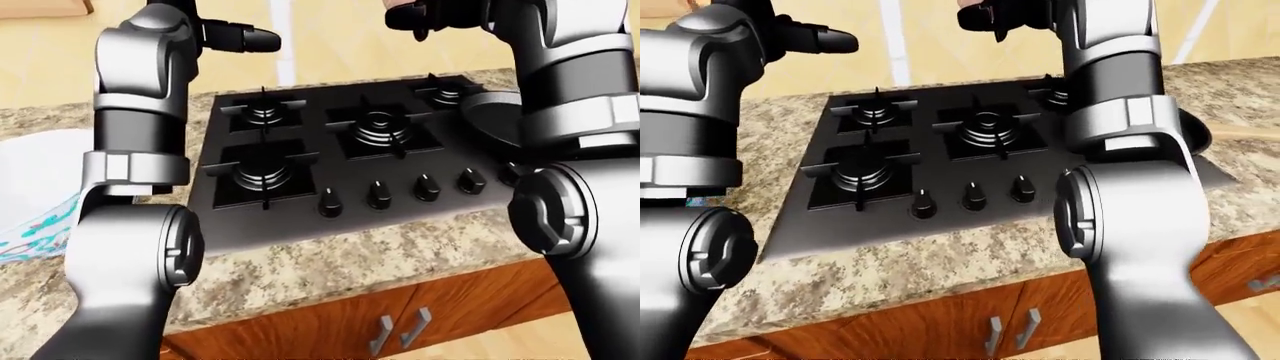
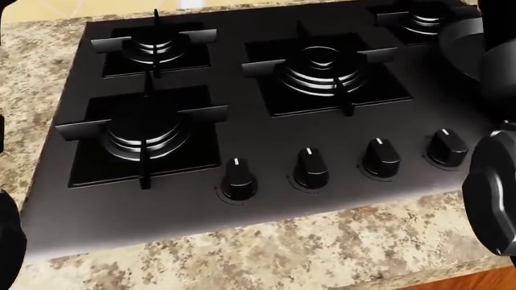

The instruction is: Pick the onion from the pan and place it in the bowl.

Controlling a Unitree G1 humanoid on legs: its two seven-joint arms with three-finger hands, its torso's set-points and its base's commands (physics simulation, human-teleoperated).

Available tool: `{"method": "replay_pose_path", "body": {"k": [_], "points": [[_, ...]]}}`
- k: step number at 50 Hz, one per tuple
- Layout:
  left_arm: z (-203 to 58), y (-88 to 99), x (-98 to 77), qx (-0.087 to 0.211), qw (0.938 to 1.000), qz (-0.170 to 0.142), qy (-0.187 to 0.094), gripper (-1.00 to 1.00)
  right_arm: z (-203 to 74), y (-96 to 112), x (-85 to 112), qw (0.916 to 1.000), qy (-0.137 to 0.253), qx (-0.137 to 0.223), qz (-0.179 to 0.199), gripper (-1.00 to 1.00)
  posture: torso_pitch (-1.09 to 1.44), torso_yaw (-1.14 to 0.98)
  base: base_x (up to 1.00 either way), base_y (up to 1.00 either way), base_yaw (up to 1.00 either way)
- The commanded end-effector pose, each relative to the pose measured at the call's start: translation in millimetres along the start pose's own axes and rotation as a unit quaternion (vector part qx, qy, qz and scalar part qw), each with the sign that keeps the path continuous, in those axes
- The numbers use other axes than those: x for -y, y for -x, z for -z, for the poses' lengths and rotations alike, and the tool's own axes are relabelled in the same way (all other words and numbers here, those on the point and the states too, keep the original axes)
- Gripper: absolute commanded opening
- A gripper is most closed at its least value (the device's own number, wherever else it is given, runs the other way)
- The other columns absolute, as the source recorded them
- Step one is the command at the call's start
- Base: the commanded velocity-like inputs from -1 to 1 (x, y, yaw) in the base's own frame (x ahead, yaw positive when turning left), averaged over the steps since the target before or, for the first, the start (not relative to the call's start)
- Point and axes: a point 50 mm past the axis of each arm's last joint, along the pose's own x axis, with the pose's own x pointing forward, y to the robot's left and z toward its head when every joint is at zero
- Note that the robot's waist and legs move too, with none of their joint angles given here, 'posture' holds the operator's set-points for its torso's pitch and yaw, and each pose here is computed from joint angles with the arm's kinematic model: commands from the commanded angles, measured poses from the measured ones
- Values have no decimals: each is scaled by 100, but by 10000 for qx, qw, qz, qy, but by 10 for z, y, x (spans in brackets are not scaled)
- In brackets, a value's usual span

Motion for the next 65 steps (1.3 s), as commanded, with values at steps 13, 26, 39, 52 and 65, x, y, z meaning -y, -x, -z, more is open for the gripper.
{"method": "replay_pose_path", "body": {"k": [13,26,39,52,65], "points": [[-255,70,-31,460,9989,-37,37,100,-256,82,37,9989,96,450,89,-100,0,0,-4,26,0],[-263,79,-36,467,9989,-41,42,100,-242,82,37,9989,94,447,91,-100,0,0,-7,27,0],[-261,80,-38,465,9989,-41,46,100,-248,82,35,9989,89,452,84,-100,0,0,-7,27,0],[-317,89,-61,495,9988,-60,22,100,-266,84,32,9989,103,454,81,-100,0,0,-7,27,0],[-332,97,-53,510,9987,-53,12,100,-277,97,45,9988,95,465,85,-100,0,0,-7,27,0]]}}
